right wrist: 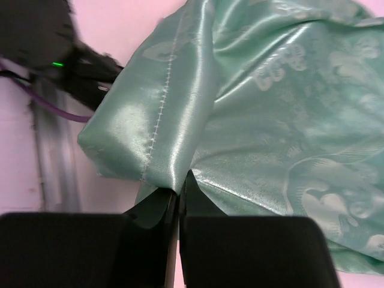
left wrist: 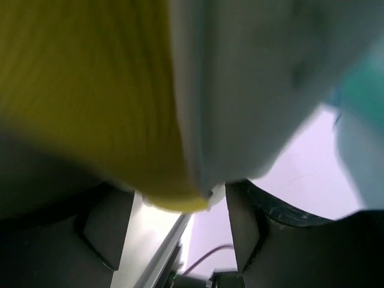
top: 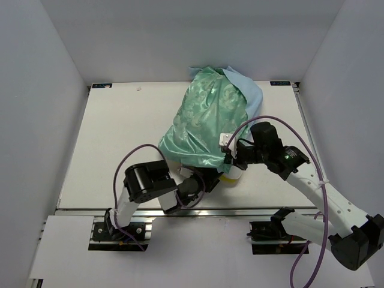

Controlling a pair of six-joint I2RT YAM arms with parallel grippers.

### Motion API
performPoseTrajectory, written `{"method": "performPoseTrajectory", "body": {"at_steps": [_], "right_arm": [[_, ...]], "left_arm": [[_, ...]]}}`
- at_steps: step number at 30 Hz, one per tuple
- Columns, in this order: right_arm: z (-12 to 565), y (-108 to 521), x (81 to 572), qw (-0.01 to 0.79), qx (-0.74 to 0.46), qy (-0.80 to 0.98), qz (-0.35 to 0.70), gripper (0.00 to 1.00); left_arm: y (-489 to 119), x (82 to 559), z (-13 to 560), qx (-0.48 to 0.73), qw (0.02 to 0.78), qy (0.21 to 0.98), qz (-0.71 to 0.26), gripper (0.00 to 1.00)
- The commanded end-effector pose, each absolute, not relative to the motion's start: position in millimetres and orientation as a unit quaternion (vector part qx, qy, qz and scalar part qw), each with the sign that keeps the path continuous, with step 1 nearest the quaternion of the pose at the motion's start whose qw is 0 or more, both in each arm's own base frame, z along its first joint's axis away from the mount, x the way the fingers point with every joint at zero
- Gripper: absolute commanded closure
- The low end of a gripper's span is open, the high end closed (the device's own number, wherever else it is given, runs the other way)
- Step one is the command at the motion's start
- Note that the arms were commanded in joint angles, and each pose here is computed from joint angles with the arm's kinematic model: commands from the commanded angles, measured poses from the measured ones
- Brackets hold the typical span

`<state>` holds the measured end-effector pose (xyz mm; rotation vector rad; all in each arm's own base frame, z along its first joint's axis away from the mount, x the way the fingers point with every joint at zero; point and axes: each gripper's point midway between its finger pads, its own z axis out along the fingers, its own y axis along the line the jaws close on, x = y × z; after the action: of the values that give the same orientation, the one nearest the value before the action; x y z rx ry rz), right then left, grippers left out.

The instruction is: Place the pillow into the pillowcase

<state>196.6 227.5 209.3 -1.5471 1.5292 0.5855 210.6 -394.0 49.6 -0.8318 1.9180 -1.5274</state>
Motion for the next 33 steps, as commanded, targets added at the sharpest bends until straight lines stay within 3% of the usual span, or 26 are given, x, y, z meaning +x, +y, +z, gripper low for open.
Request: {"method": "performPoseTrajectory", "body": {"at_steps": [1, 5, 6, 10, 13, 19, 25, 33], "right_arm": [[220, 235, 166, 0.387, -0.613, 0.614, 0.313, 1.0], [230, 235, 161, 0.382, -0.615, 0.61, 0.321, 1.0], [235, 234, 161, 0.385, -0.615, 0.608, 0.321, 1.0], [249, 229, 149, 0.379, -0.62, 0.6, 0.334, 1.0], [265, 229, 141, 0.381, -0.624, 0.588, 0.345, 1.0], [243, 204, 153, 0.375, -0.639, 0.612, 0.275, 1.0], [243, 204, 119, 0.316, -0.643, 0.598, 0.358, 1.0], [313, 228, 105, 0.303, -0.633, 0.546, 0.457, 1.0]], "left_arm": [[-404, 240, 114, -0.306, 0.316, 0.595, -0.673, 0.28], [-401, 268, 134, -0.317, 0.348, 0.545, -0.694, 0.34], [-400, 273, 137, -0.314, 0.356, 0.54, -0.694, 0.46], [-387, 294, 171, -0.308, 0.391, 0.502, -0.708, 0.67], [-369, 310, 189, -0.313, 0.424, 0.481, -0.701, 0.73], [-329, 327, 264, -0.288, 0.492, 0.417, -0.708, 0.74], [-322, 345, 311, -0.225, 0.54, 0.404, -0.703, 0.74], [-357, 384, 330, -0.186, 0.544, 0.406, -0.711, 0.74]]}}
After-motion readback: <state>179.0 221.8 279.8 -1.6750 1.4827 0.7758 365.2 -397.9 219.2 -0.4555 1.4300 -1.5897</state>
